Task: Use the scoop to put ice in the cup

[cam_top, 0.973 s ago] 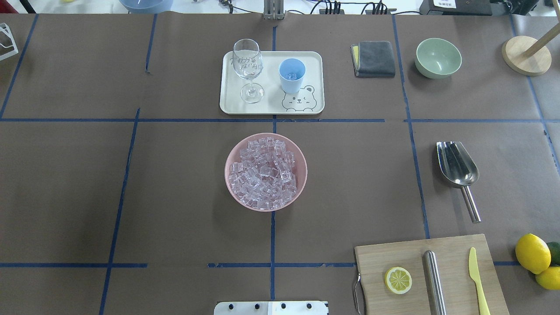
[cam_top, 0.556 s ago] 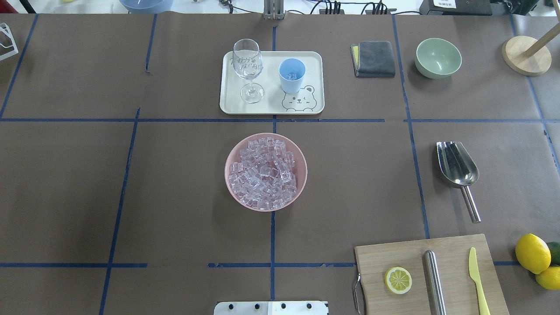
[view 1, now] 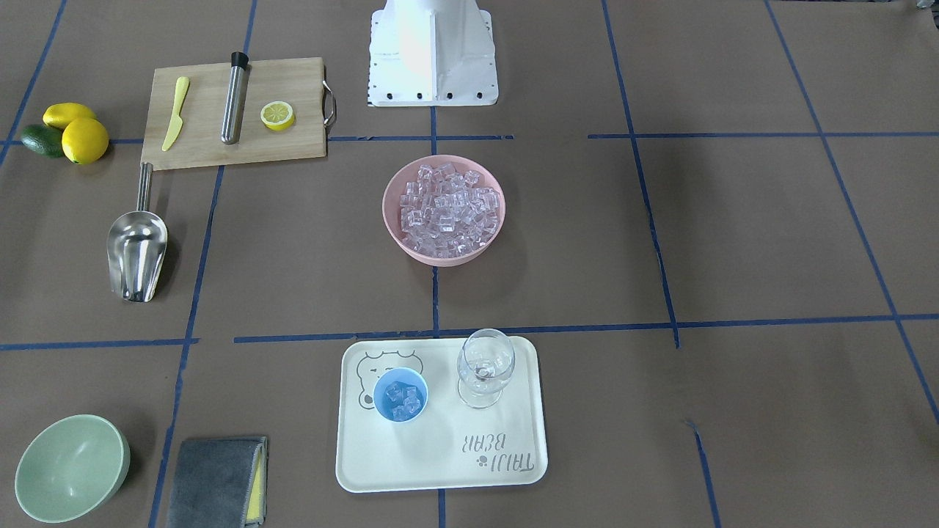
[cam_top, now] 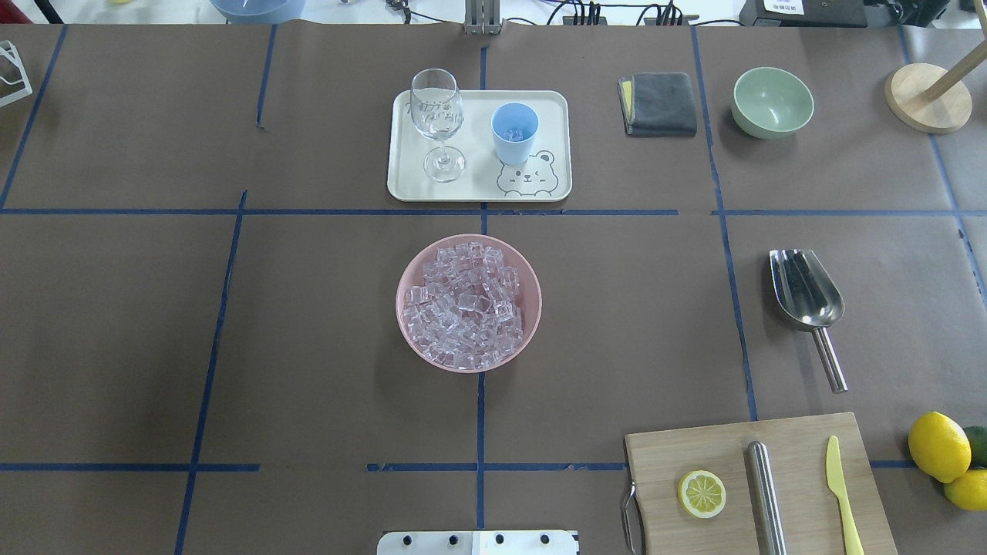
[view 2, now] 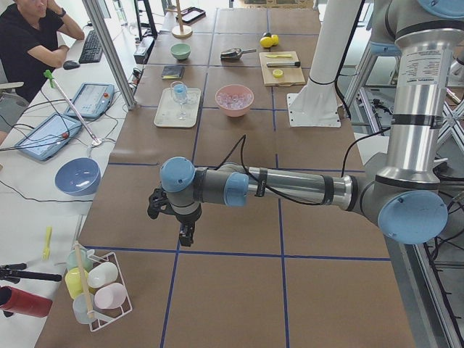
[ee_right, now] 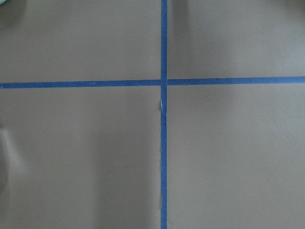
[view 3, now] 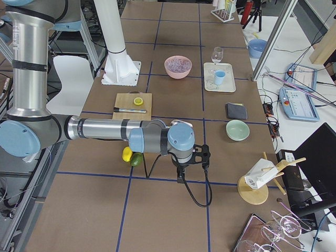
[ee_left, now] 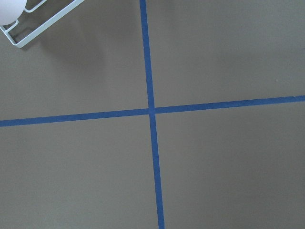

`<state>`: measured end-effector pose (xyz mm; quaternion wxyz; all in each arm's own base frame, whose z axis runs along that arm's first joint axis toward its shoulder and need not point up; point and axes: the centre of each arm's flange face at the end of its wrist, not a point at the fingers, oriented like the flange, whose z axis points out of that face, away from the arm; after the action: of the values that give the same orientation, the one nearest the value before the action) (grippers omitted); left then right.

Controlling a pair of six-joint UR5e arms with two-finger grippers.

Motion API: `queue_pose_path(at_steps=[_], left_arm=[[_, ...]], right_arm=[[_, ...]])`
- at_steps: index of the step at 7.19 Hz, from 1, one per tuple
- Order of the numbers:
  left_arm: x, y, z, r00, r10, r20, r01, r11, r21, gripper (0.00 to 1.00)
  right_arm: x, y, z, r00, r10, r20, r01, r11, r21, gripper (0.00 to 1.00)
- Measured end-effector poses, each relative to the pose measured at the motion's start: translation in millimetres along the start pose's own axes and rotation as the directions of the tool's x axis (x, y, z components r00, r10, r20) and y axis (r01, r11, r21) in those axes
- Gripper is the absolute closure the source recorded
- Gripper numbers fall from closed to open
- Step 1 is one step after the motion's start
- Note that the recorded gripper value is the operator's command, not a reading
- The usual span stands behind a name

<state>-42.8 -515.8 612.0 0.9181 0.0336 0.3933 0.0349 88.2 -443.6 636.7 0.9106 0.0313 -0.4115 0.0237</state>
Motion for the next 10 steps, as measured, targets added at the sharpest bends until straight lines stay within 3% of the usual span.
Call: queue_pose_path(at_steps=[10], left_arm=[[1.0, -2.6, -3.2, 1.0, -0.001, 0.0, 0.001, 1.0, 0.006, 0.0]], right_arm=[[-2.8, -3.5, -3.5, 1.0, -0.001, 0.004, 0.001, 1.0, 0.008, 0.0]])
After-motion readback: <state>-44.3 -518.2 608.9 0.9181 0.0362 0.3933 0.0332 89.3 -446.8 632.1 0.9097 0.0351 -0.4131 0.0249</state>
